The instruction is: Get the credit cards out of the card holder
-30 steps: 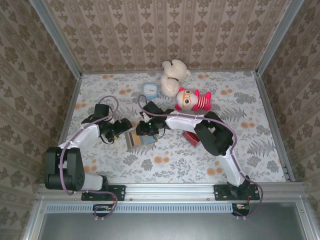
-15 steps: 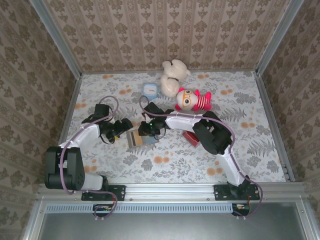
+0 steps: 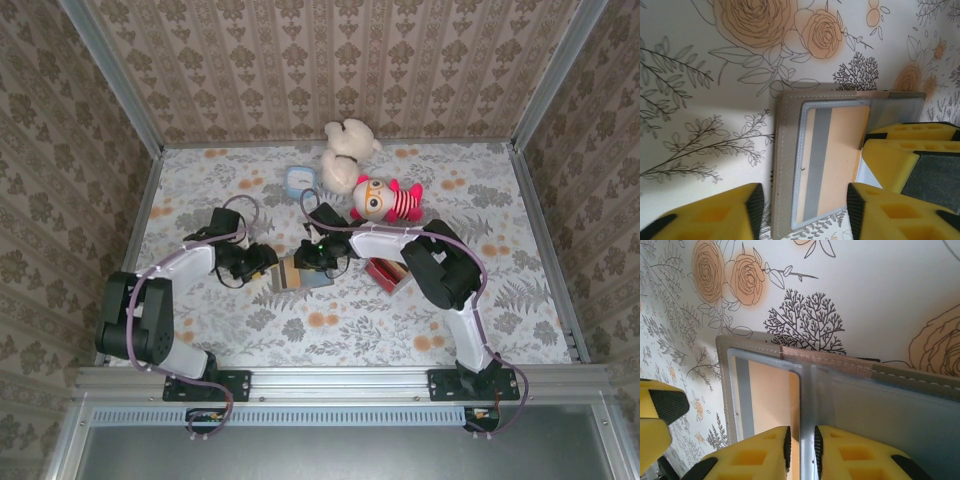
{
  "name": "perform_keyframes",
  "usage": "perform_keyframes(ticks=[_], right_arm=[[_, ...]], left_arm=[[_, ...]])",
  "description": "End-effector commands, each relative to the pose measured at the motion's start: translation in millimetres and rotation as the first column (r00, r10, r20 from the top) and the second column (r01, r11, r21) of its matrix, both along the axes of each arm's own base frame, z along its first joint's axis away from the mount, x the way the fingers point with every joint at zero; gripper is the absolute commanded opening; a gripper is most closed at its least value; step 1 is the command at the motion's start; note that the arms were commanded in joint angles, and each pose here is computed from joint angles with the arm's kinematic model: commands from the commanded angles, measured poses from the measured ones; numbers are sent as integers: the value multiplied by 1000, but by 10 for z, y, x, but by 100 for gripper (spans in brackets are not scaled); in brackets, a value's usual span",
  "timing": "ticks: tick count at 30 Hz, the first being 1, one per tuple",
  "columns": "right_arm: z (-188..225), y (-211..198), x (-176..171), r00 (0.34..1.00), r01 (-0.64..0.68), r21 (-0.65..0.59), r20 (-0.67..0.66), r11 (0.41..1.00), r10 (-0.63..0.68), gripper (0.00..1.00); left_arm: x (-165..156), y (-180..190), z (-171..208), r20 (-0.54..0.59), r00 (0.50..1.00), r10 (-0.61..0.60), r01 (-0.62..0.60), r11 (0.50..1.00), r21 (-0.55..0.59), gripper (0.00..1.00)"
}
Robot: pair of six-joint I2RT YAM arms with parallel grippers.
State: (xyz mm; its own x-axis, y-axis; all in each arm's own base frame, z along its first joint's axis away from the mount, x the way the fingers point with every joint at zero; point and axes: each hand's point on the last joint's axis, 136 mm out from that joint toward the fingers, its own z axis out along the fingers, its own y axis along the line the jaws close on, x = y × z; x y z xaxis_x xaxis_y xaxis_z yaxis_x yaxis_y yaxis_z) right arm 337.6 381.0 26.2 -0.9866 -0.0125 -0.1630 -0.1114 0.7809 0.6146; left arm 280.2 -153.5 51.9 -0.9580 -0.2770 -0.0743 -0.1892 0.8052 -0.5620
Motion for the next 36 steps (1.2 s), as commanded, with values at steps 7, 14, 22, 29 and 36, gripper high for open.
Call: perform_keyframes(ticks=[7, 14, 22, 29, 36], right_arm=[[-76, -51, -36, 999, 4, 8, -45, 1000, -4, 21], [-63, 17, -40, 998, -12, 36, -58, 999, 14, 20], [75, 165, -84, 995, -66, 127, -60, 990, 74, 16], [117, 157, -84, 995, -83, 127, -45, 989, 89, 8], [113, 17, -34, 999, -45, 75, -12, 996, 46, 5]], left_arm=[[107, -133, -25, 0, 999, -44, 44, 998, -34, 28], [103, -166, -117, -27, 998, -57, 56, 998, -31, 24], [86, -151, -200, -56, 996, -68, 68, 998, -2, 21], [67, -135, -219, -63, 995, -78, 79, 997, 15, 20], [67, -89, -183, -53, 995, -82, 84, 996, 40, 21]])
